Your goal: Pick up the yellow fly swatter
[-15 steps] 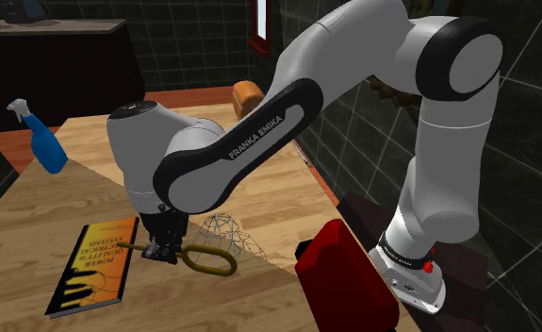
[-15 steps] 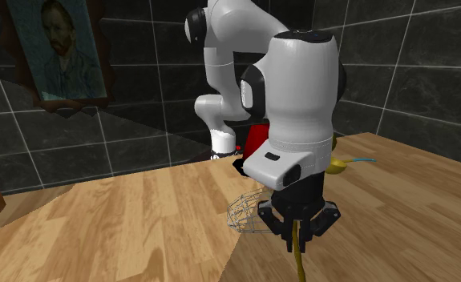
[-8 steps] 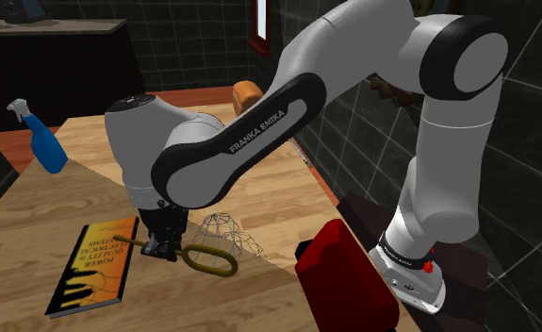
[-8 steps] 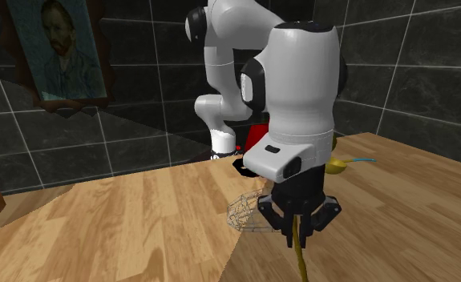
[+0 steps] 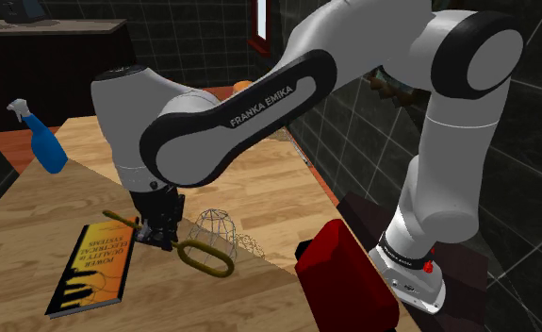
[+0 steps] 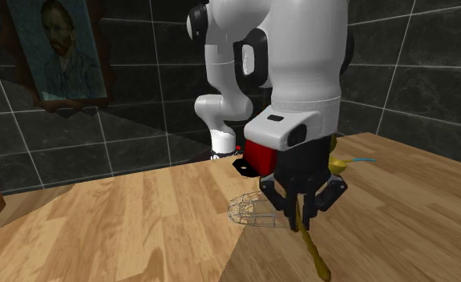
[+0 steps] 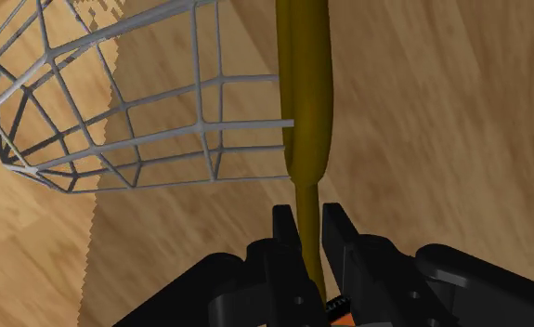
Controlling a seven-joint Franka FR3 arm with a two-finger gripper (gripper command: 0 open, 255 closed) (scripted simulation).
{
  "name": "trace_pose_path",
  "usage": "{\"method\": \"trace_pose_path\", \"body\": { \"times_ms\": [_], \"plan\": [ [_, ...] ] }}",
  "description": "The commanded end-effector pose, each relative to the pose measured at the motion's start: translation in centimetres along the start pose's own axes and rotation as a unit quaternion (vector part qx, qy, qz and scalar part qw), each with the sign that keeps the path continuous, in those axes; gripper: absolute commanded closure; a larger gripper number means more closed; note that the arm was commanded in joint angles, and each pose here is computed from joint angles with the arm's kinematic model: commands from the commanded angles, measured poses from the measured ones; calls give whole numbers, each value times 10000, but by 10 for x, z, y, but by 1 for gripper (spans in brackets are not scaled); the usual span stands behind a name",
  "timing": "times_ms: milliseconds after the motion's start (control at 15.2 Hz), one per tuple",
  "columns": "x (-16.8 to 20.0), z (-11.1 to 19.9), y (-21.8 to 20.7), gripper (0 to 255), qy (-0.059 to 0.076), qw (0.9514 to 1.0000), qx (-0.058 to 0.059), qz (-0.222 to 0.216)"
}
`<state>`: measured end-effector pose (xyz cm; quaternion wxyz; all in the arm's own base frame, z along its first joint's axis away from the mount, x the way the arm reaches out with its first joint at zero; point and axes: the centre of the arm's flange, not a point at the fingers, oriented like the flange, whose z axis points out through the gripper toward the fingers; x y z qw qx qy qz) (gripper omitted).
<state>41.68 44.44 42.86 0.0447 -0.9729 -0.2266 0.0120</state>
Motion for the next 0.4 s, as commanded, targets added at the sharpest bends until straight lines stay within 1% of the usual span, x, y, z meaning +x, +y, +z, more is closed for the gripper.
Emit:
{"method": "trace_pose_path", "body": {
  "times_ms": [0, 198, 330],
  "plan": [
    [1, -10, -1, 255, -1, 10000, 0, 0],
    [1, -26, -3, 255, -1, 10000, 0, 0],
    [1, -27, -3, 255, -1, 10000, 0, 0]
  ]
}}
